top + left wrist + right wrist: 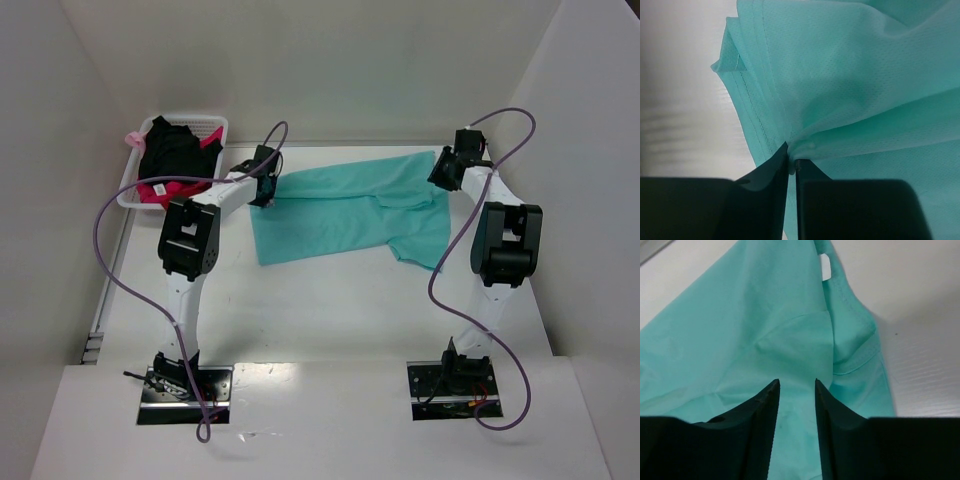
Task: Fold and stack the t-shirts
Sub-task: Fold the flattened tshirt in 1/3 of the way
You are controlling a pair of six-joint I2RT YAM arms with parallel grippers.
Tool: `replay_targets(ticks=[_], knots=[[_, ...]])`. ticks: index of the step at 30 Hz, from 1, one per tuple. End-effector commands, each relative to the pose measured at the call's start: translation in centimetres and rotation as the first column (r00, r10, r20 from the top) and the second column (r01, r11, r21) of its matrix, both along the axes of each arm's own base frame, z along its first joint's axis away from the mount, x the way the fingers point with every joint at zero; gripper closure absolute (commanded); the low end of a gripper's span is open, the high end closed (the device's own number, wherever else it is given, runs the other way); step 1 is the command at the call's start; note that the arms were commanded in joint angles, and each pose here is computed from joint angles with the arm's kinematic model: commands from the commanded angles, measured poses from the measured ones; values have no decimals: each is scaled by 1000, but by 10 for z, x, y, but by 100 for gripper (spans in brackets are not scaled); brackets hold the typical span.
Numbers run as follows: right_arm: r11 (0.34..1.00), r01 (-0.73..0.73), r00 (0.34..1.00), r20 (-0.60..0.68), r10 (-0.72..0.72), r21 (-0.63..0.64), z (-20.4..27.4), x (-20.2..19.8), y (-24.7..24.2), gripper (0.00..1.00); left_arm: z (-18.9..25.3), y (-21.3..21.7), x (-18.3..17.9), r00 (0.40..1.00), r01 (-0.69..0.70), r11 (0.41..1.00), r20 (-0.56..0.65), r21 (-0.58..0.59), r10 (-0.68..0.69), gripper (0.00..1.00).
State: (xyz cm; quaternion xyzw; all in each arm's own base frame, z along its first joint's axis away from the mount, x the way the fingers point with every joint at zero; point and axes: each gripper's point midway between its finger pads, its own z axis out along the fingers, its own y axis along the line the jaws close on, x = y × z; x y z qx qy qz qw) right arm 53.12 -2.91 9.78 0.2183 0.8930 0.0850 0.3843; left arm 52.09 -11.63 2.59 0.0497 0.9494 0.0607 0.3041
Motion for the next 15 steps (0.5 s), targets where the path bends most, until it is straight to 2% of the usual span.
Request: replay_targets(ticks=[1, 3, 4, 7, 8, 10, 12, 13, 15], knots=[[1000, 23, 1000, 4, -23, -20, 9, -1, -9, 58, 40, -1, 8, 998, -9, 1000, 61, -26, 10, 84], [999, 17, 1000, 7, -17, -27, 12, 0, -10, 52, 45, -2, 10, 998, -8, 1000, 65, -27, 10, 79], [999, 18, 999, 28, -17, -29, 21, 5, -11, 44, 53, -2, 10, 997, -8, 1000, 75, -30, 10, 73], [1000, 10, 997, 76, -8, -26, 43, 16, -10, 33, 80, -3, 16, 992, 1, 999, 126, -39, 3, 66], [999, 4, 996, 85, -1, -34, 45, 20, -11, 30, 86, -2, 17, 991, -4, 999, 137, -35, 9, 54], [1000, -20, 993, 116, 22, -18, 56, 35, -7, 27, 105, 1, 17, 985, -13, 999, 170, -33, 19, 41], [999, -27, 990, 139, 29, -16, 62, 46, -6, 23, 122, 4, 19, 978, -26, 999, 205, -29, 32, 22], [999, -38, 985, 166, 40, -12, 75, 55, -5, 23, 122, 4, 19, 978, -26, 999, 205, -29, 32, 8], [998, -57, 988, 146, 59, -14, 63, 65, -4, 20, 125, 8, 22, 975, -43, 998, 214, -41, 51, 1]])
